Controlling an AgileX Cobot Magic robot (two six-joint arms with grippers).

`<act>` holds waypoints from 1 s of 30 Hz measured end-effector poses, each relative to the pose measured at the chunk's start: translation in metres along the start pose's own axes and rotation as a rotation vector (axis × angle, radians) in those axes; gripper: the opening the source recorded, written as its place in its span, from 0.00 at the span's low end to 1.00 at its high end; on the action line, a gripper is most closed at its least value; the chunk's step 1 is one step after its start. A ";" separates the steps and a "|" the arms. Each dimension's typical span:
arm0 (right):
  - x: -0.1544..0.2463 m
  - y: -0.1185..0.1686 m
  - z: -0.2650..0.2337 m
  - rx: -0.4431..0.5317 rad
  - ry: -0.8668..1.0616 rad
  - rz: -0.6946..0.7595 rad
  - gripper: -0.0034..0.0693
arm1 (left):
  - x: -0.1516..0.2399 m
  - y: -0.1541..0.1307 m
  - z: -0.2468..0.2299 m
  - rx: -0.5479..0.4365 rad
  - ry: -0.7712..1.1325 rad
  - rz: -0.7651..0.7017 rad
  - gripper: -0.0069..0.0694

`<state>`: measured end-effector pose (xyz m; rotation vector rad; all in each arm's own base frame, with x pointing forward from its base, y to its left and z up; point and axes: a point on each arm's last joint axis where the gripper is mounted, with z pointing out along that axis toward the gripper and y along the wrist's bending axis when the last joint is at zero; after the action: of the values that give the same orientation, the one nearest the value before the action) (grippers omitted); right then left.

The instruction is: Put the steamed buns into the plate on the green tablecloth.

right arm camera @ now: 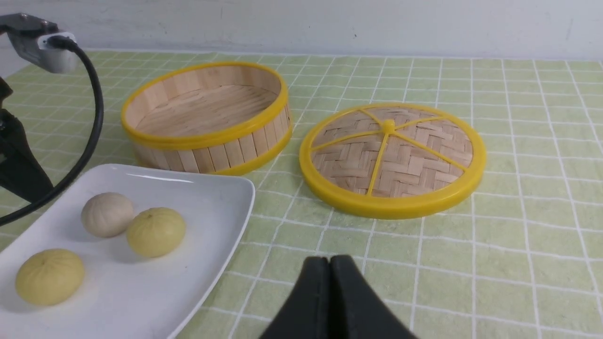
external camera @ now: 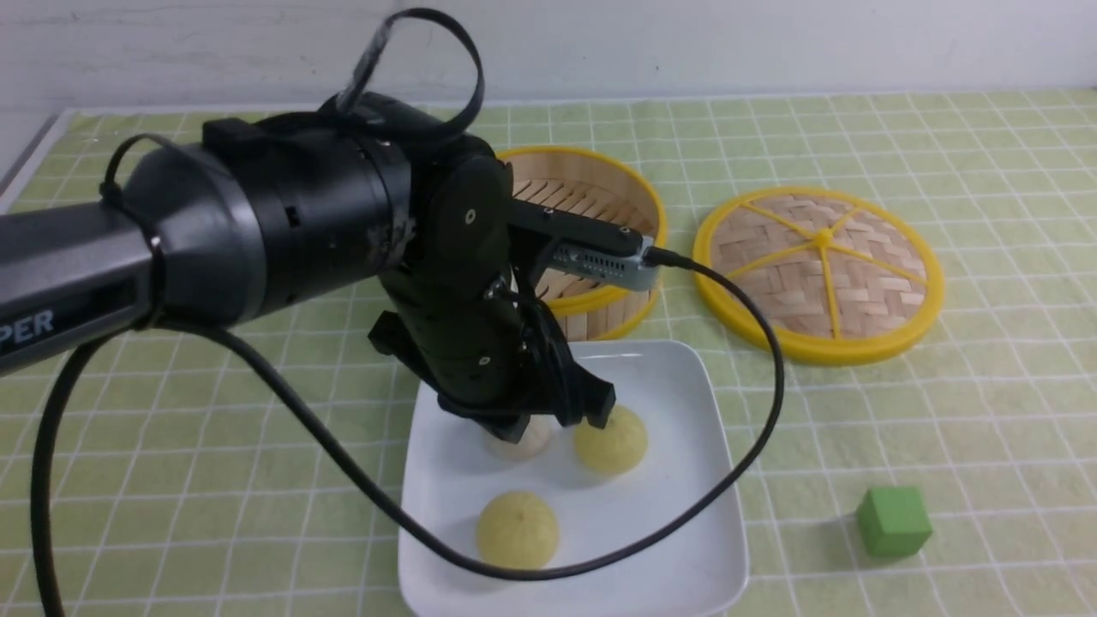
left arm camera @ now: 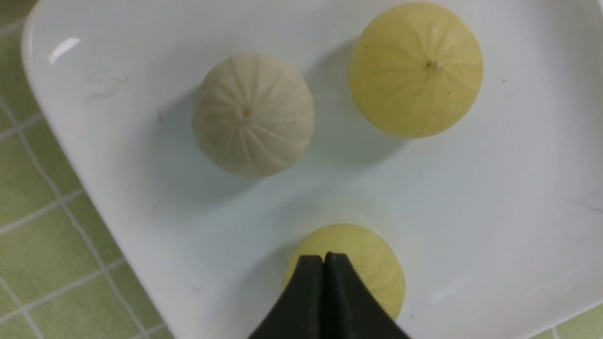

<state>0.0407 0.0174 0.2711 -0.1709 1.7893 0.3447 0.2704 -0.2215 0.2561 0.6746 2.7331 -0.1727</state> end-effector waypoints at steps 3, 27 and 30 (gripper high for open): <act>0.007 -0.001 0.002 0.006 0.015 -0.006 0.05 | 0.000 0.000 0.000 0.000 -0.002 0.000 0.09; 0.092 -0.032 0.025 0.300 0.099 -0.071 0.06 | 0.065 0.031 -0.167 -0.056 -0.360 -0.031 0.10; 0.092 -0.032 0.025 0.300 0.099 -0.071 0.07 | 0.104 0.044 -0.184 -0.086 -0.419 -0.073 0.10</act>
<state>0.0511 0.0012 0.1716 -0.0386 1.9038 0.0147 0.1524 -0.1025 0.3930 0.4546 2.3474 -0.1881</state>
